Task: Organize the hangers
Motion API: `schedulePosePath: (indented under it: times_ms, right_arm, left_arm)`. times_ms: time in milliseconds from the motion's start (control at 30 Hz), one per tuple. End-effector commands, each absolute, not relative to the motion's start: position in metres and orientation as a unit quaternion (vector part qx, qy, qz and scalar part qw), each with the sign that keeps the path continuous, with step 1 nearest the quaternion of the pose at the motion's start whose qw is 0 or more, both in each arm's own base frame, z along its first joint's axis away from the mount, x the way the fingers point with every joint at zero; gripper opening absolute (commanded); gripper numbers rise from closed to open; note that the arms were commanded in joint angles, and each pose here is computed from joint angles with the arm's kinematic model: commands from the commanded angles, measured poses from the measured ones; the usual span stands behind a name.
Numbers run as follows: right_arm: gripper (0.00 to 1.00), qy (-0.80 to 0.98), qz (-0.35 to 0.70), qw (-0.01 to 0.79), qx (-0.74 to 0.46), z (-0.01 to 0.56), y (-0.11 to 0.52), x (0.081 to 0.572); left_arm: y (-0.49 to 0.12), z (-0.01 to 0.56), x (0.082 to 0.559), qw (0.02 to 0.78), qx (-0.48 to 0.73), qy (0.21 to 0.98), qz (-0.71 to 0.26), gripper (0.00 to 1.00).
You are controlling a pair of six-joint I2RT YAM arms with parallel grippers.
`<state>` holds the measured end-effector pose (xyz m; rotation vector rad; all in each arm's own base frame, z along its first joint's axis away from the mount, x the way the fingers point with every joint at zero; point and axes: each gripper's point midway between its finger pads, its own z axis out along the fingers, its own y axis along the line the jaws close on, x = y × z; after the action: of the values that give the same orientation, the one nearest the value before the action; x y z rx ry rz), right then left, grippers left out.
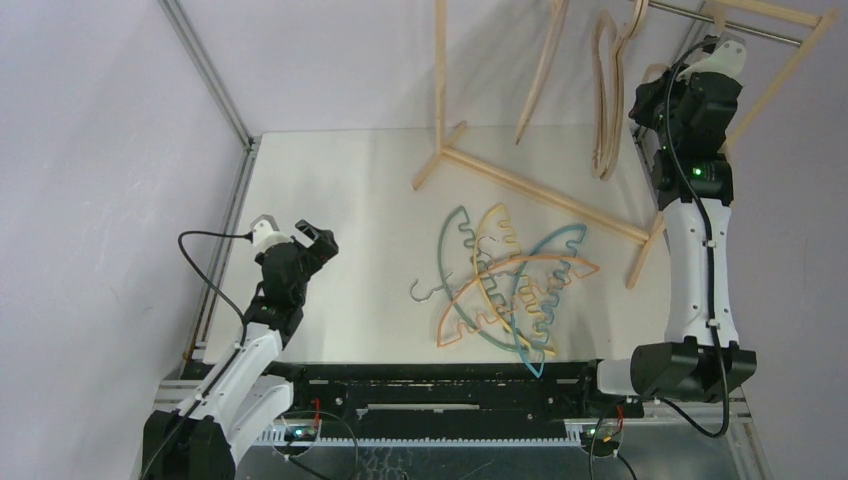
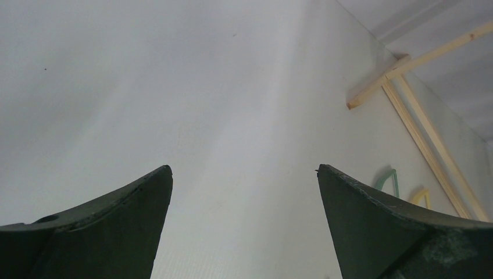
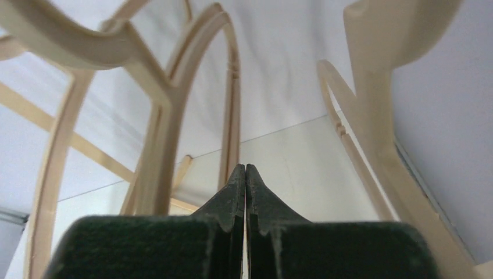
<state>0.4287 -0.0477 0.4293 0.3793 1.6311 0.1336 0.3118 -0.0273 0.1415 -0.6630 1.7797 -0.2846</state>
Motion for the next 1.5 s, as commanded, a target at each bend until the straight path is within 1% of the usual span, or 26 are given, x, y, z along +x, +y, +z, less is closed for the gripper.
schedulePosePath:
  times_ms: [0, 233, 467, 567, 700, 800, 1000, 1133, 1300, 1467]
  right_arm:
    - [0.01, 0.698, 0.106, 0.694, 0.138, 0.465, -0.025, 0.408]
    - [0.01, 0.687, 0.158, 0.7, 0.116, 0.478, 0.007, 0.38]
    - [0.01, 0.661, 0.201, 0.719, 0.077, 0.512, 0.038, 0.327]
    - [0.01, 0.639, 0.181, 0.741, 0.095, 0.526, 0.028, 0.306]
    - [0.01, 0.604, 0.107, 0.774, 0.157, 0.537, -0.009, 0.281]
    - [0.01, 0.595, 0.061, 0.779, 0.191, 0.536, -0.032, 0.272]
    - [0.02, 0.599, 0.027, 0.771, 0.213, 0.528, -0.053, 0.279]
    - [0.02, 0.607, 0.023, 0.763, 0.222, 0.519, -0.063, 0.3]
    - [0.02, 0.604, -0.006, 0.76, 0.242, 0.511, -0.089, 0.326]
    - [0.02, 0.568, -0.042, 0.779, 0.262, 0.511, -0.111, 0.334]
  left_arm:
    - [-0.025, 0.148, 0.314, 0.589, -0.279, 0.748, -0.122, 1.0]
    - [-0.025, 0.151, 0.313, 0.592, -0.279, 0.746, -0.124, 1.0]
    - [-0.026, 0.151, 0.312, 0.593, -0.279, 0.744, -0.127, 0.99]
    - [-0.027, 0.151, 0.313, 0.594, -0.279, 0.743, -0.132, 1.0]
    - [-0.028, 0.148, 0.314, 0.589, -0.278, 0.747, -0.132, 1.0]
    - [-0.028, 0.148, 0.314, 0.591, -0.277, 0.746, -0.131, 0.99]
    - [-0.028, 0.148, 0.314, 0.59, -0.278, 0.746, -0.133, 1.0]
    - [-0.028, 0.149, 0.314, 0.591, -0.277, 0.746, -0.133, 1.0]
    - [-0.027, 0.152, 0.313, 0.593, -0.275, 0.745, -0.131, 1.0]
    - [-0.026, 0.152, 0.312, 0.594, -0.275, 0.745, -0.127, 1.0]
